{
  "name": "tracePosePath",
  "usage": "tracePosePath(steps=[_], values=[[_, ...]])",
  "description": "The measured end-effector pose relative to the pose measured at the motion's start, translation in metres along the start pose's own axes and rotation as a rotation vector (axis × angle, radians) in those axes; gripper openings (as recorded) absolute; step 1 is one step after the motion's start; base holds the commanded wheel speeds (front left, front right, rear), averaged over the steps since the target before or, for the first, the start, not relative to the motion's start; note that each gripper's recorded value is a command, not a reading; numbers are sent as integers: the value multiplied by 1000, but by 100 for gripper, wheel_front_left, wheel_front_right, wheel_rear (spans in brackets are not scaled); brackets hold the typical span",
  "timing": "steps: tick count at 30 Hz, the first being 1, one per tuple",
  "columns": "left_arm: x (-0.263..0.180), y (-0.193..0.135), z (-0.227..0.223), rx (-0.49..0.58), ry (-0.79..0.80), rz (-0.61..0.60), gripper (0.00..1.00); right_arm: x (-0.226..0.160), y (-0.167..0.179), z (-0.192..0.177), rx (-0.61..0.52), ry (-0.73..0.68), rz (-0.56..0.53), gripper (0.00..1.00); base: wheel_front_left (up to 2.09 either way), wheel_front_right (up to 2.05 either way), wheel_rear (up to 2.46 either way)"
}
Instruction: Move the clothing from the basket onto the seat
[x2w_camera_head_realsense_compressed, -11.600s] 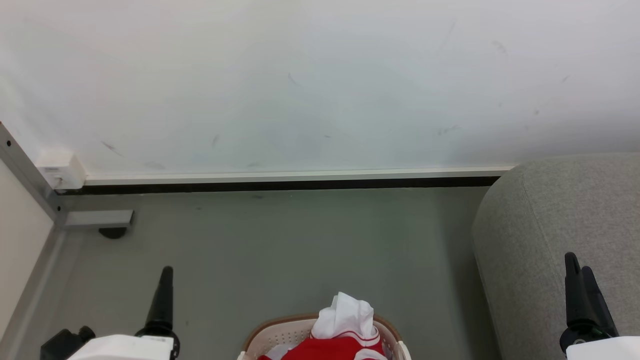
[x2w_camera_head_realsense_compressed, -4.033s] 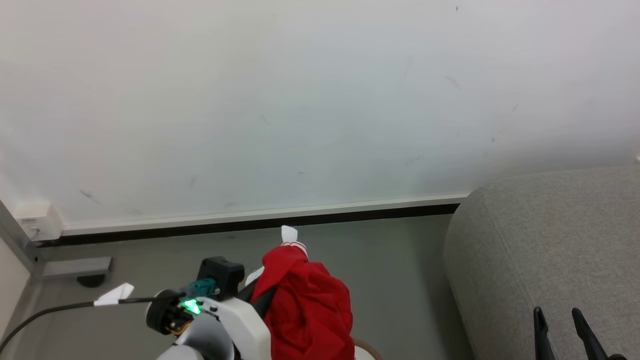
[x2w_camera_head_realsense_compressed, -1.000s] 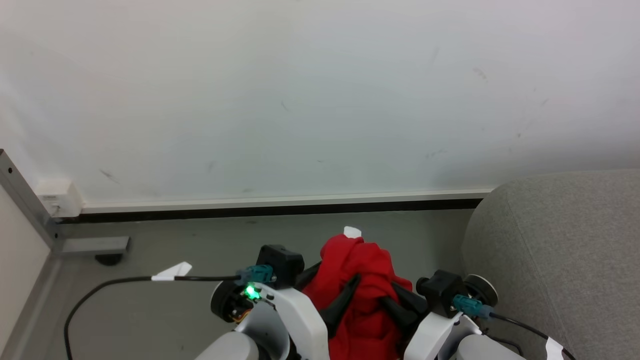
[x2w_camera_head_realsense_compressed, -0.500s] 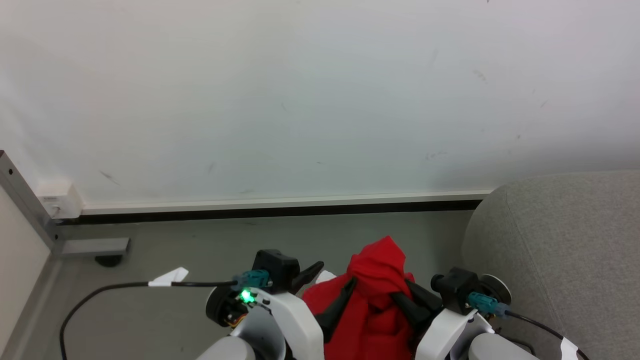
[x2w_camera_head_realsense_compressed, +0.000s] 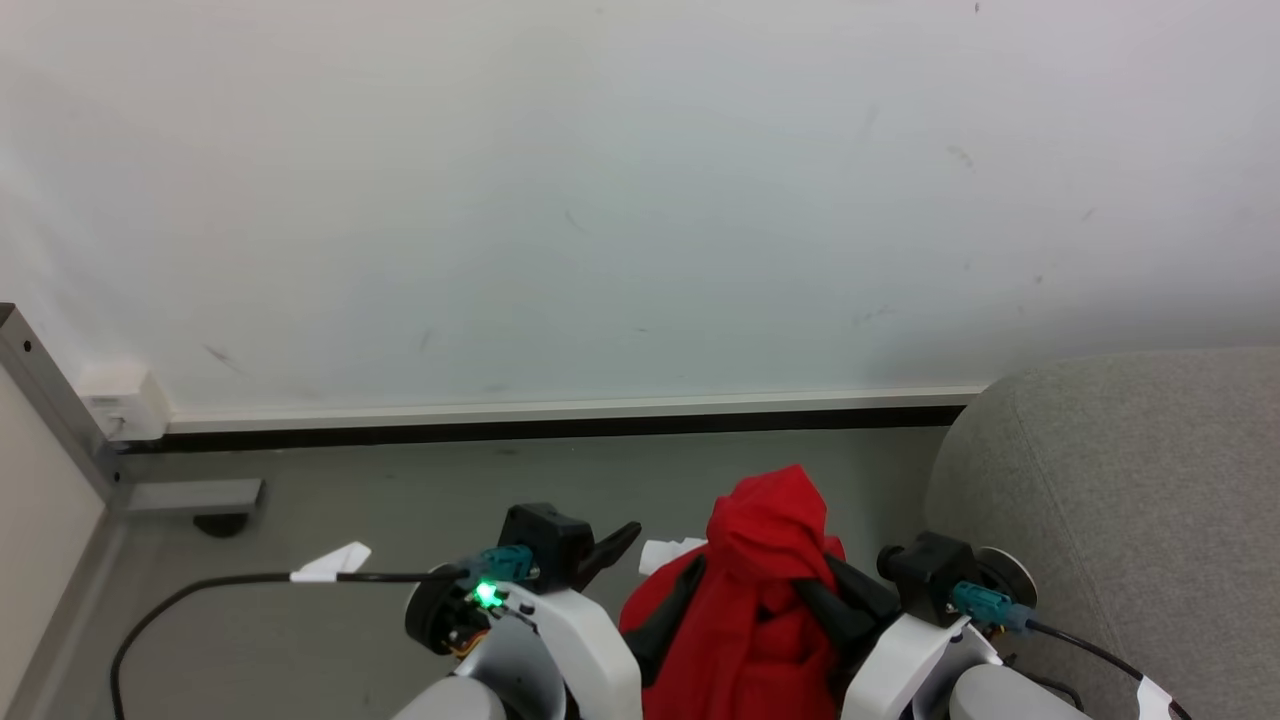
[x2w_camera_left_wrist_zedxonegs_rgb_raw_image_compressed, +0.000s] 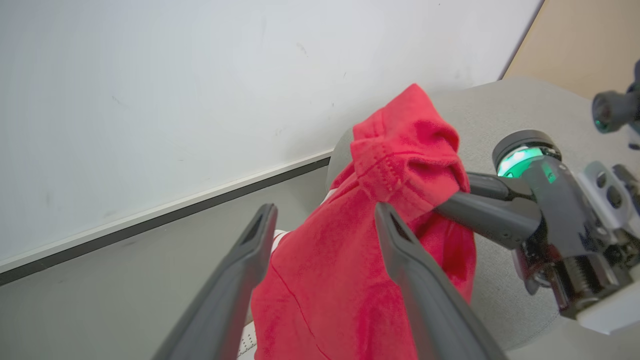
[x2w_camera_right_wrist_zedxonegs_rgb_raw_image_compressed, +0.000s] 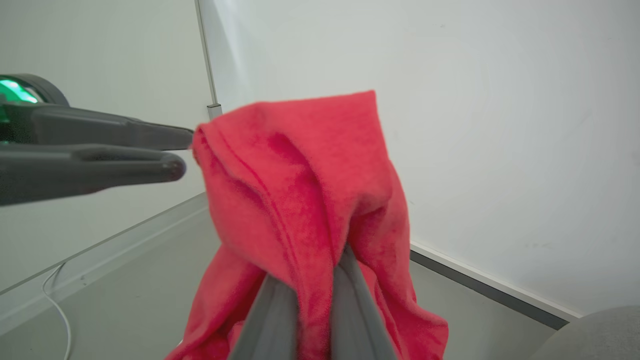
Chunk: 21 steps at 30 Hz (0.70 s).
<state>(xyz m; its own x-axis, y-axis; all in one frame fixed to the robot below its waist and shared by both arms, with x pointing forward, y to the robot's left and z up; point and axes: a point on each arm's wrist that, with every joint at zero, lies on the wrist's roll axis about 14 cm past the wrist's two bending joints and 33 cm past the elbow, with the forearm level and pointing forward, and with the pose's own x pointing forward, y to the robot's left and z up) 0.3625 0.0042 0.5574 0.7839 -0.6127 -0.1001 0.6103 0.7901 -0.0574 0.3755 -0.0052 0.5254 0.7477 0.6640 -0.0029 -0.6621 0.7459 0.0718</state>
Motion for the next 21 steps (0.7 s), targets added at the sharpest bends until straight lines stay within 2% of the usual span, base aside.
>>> tracePosePath(steps=[11, 21], values=[[-3, 1, 0, 2, -7, 11, 100, -1, -3, 4, -3, -11, -5, 0, 0, 0, 0], [3, -6, -1, 3, -10, -16, 100, -9, -26, 17, -28, -39, -60, 0, 0, 0, 0]])
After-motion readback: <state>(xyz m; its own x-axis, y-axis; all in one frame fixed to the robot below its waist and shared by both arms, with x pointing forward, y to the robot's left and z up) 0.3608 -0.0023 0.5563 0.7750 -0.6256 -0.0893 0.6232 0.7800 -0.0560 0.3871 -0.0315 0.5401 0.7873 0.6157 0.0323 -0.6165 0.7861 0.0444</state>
